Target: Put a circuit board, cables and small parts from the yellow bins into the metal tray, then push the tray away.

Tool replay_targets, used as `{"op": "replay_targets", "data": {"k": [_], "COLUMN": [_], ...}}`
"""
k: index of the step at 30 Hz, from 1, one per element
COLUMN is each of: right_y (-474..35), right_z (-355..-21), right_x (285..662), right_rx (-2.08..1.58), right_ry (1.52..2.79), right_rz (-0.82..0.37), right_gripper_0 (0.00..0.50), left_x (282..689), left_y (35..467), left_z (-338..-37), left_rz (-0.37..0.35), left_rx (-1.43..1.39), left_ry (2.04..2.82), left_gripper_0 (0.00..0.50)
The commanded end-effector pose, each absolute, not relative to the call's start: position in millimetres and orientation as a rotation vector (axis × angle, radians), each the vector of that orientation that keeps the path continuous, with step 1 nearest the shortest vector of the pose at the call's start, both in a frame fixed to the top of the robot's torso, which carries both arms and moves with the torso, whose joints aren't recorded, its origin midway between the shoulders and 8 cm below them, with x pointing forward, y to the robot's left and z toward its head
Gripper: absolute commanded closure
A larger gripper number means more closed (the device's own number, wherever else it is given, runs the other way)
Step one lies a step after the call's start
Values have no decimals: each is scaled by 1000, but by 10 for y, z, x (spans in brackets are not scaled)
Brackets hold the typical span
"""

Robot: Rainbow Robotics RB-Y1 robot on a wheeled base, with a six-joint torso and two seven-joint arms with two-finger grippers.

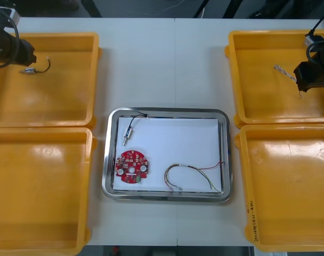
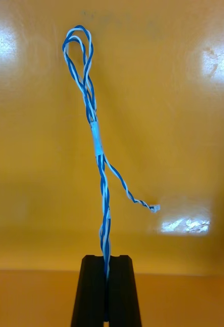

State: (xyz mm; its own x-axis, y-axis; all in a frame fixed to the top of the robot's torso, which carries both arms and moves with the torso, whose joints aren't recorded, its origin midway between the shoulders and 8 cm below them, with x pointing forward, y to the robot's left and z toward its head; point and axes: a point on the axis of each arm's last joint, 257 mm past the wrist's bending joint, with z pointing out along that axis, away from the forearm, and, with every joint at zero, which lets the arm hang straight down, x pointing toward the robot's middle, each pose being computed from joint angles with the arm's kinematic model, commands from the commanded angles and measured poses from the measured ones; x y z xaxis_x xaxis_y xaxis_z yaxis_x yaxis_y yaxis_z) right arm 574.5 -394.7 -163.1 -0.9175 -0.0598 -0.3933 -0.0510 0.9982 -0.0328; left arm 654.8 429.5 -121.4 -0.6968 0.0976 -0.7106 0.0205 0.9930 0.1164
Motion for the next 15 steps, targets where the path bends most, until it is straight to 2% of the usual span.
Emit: {"op": "replay_targets", "data": {"k": [1, 3, 5, 7, 11, 15], "right_y": [-3923, -3917, -3903, -3903, -3898, -3917], "right_z": [-1507, -1502, -1500, -1490, -1438, -1346], "right_x": [5797, 5801, 5805, 5810, 5830, 5876], "right_rx": [-15, -17, -17, -17, -19, -23], "right_ry": [2698, 2696, 2695, 2692, 2678, 2652], "right_rz": [0, -2, 2, 1, -4, -27], "right_gripper_0": [218, 69, 0, 0, 0, 0], "left_x": [6645, 6647, 6657, 6666, 6680, 6695], "left_y": [4504, 4512, 4543, 4561, 4524, 4574], "left_z": [-744, -813, -838, -865, -971, -1058], "left_rz": [236, 239, 252, 263, 221, 225], "left_rx": [272, 299, 317, 337, 350, 371], "left_ry": [2243, 2239, 2227, 2214, 2191, 2176], "left_gripper_0": [0, 0, 0, 0, 0, 0]}}
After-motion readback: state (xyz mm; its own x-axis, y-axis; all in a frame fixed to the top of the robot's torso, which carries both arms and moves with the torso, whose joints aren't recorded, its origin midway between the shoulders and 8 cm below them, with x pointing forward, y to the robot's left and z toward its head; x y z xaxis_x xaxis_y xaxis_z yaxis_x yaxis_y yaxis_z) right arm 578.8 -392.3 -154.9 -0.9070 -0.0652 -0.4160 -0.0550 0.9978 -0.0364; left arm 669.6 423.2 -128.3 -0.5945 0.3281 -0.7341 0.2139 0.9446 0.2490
